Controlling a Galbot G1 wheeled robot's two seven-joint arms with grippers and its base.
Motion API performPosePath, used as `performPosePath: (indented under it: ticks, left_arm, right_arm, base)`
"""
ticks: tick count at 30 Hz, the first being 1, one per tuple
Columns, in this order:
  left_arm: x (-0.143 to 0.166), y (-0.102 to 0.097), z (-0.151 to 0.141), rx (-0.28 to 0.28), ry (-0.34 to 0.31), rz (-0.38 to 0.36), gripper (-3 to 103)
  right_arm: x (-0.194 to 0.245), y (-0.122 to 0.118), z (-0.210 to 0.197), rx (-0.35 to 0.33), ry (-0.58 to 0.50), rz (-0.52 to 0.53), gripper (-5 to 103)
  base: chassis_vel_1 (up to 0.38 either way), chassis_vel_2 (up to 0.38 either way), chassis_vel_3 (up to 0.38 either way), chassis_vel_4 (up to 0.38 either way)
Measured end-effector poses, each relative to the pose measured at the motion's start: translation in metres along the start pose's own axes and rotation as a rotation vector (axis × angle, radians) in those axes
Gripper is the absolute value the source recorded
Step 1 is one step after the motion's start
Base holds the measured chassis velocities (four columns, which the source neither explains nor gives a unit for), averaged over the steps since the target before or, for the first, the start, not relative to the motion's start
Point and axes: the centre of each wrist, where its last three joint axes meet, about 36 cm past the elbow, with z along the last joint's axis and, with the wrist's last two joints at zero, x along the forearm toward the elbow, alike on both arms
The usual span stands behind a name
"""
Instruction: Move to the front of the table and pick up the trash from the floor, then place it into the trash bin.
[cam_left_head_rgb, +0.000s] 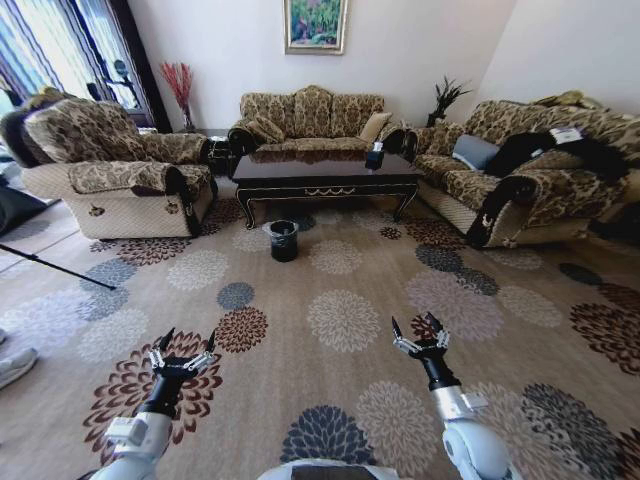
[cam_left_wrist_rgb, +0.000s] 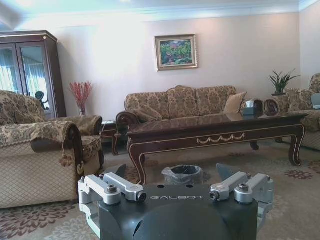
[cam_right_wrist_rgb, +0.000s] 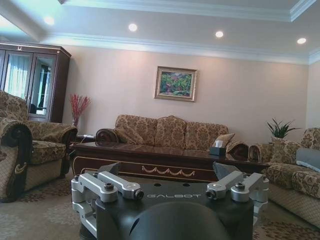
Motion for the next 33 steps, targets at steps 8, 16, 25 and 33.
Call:
performPosePath:
  ticks: [8, 16, 25, 33]
  left_arm:
    - [0.0, 0.0, 0.0, 0.0, 0.0, 0.0, 100]
    - [0.0, 0.0, 0.0, 0.0, 0.0, 0.0, 100]
    - [0.0, 0.0, 0.0, 0.0, 0.0, 0.0, 100]
    - [0.0, 0.0, 0.0, 0.0, 0.0, 0.0, 100]
  right_arm:
    - [0.0, 0.0, 0.0, 0.0, 0.0, 0.0, 100]
    - [0.0, 0.0, 0.0, 0.0, 0.0, 0.0, 100]
    - [0.0, 0.0, 0.0, 0.0, 0.0, 0.0, 100]
    - [0.0, 0.0, 0.0, 0.0, 0.0, 0.0, 100]
  base:
    - [0.0, 0.0, 0.0, 0.0]
    - [0.0, 0.0, 0.0, 0.0]
    - [0.0, 0.0, 0.0, 0.0]
    - [0.0, 0.0, 0.0, 0.0]
